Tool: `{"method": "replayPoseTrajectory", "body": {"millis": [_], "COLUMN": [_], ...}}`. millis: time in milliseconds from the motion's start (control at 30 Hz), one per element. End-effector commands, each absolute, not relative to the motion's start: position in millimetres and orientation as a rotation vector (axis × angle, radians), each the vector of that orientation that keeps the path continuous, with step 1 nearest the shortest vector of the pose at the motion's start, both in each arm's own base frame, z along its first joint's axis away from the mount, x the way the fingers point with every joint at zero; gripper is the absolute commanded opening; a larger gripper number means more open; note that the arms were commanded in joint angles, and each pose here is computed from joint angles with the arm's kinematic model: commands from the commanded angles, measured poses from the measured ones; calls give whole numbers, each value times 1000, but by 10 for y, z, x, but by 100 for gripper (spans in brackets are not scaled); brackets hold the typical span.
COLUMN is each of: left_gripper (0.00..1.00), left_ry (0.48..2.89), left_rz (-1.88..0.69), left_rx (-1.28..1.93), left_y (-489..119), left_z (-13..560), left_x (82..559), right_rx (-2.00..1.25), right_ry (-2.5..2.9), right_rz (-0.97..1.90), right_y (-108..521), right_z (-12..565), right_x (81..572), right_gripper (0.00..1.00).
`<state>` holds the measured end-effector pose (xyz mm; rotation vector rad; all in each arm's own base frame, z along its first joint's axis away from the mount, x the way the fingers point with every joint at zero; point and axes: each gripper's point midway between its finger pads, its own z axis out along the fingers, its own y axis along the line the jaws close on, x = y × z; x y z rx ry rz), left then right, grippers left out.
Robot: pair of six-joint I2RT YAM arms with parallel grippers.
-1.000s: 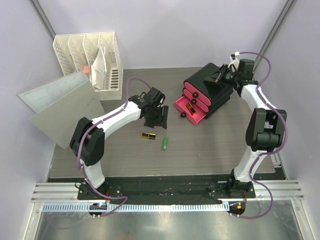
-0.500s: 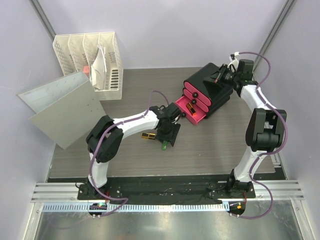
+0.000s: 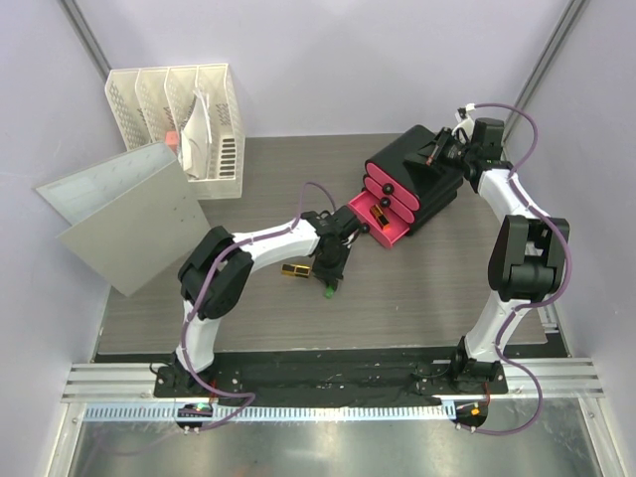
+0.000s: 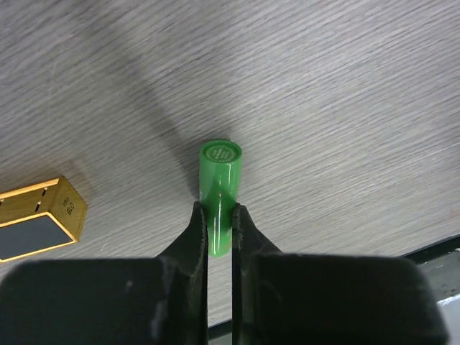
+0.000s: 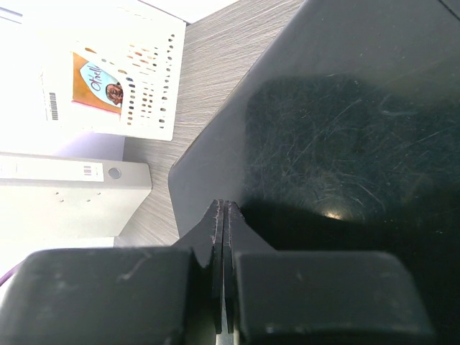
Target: Organize the makeup
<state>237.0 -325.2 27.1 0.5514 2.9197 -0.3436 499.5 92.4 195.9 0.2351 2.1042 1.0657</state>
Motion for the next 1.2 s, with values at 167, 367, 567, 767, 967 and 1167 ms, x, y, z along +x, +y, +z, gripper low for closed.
{"method": "replayPoseTrajectory", "body": {"millis": [167,367,567,767,967,1167], "left_gripper": [0,0,0,0,0,0], "left_ry": [2705,2631,2591,2545,2461,2439], "left_rz": [-576,-718,-921,-1078,-1071,-1068], "left_rx": [523,443,172,-238,-328,-406], "left_y": [-3879,-4329,-4590,-4515,-4483,-4437], "left_z": [1005,1247,1360,1346,1540,1555], "left_x": [2857,3161,3532,3816,4070,4223], "right_rx": [512,510,511,510,517,514], "right_ry": [2556,2556,2561,2566,2568,2569], "right_rz": [932,932,929,924,922,927], "right_y": [828,829,828,824,816,825], "right_z": [622,626,613,595,578,571], "right_x": [4366,4355,4335,4306,4314,4325], "right_gripper": [1,1,1,1,1,1]}}
